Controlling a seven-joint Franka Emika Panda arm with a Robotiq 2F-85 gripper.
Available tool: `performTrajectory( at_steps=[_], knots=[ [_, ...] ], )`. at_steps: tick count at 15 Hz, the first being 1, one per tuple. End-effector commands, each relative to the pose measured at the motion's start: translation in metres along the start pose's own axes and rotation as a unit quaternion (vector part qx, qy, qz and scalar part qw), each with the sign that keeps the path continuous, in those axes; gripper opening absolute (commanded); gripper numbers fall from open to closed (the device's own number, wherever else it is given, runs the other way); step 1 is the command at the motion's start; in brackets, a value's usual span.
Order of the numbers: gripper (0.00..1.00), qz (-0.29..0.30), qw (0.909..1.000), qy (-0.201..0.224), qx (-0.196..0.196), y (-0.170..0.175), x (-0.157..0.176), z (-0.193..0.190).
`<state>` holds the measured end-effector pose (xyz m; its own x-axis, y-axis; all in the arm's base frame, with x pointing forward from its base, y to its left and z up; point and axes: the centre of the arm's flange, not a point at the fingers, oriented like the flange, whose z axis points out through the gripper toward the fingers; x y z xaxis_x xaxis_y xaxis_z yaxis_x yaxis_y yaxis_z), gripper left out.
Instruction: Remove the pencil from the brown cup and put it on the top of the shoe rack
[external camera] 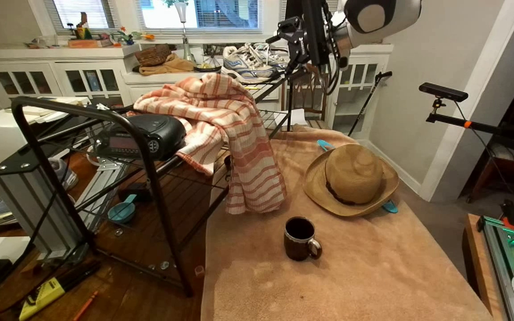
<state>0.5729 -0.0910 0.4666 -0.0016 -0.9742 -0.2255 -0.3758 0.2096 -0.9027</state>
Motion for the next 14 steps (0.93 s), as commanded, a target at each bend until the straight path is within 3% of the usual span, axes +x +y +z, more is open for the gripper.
performTrajectory(
  at_steps=[1, 4, 8, 14],
  knots=[
    [1.0, -0.057, 0.9948, -0.052, -0.067, 0.011, 0.003, -0.032],
    [1.0, -0.118, 0.9821, -0.075, -0.126, 0.029, -0.006, -0.046],
    [1.0, -0.2, 0.9562, -0.106, -0.185, 0.042, -0.006, -0.062],
    [1.0, -0.305, 0.9045, -0.117, -0.274, 0.05, 0.005, -0.079]
  ],
)
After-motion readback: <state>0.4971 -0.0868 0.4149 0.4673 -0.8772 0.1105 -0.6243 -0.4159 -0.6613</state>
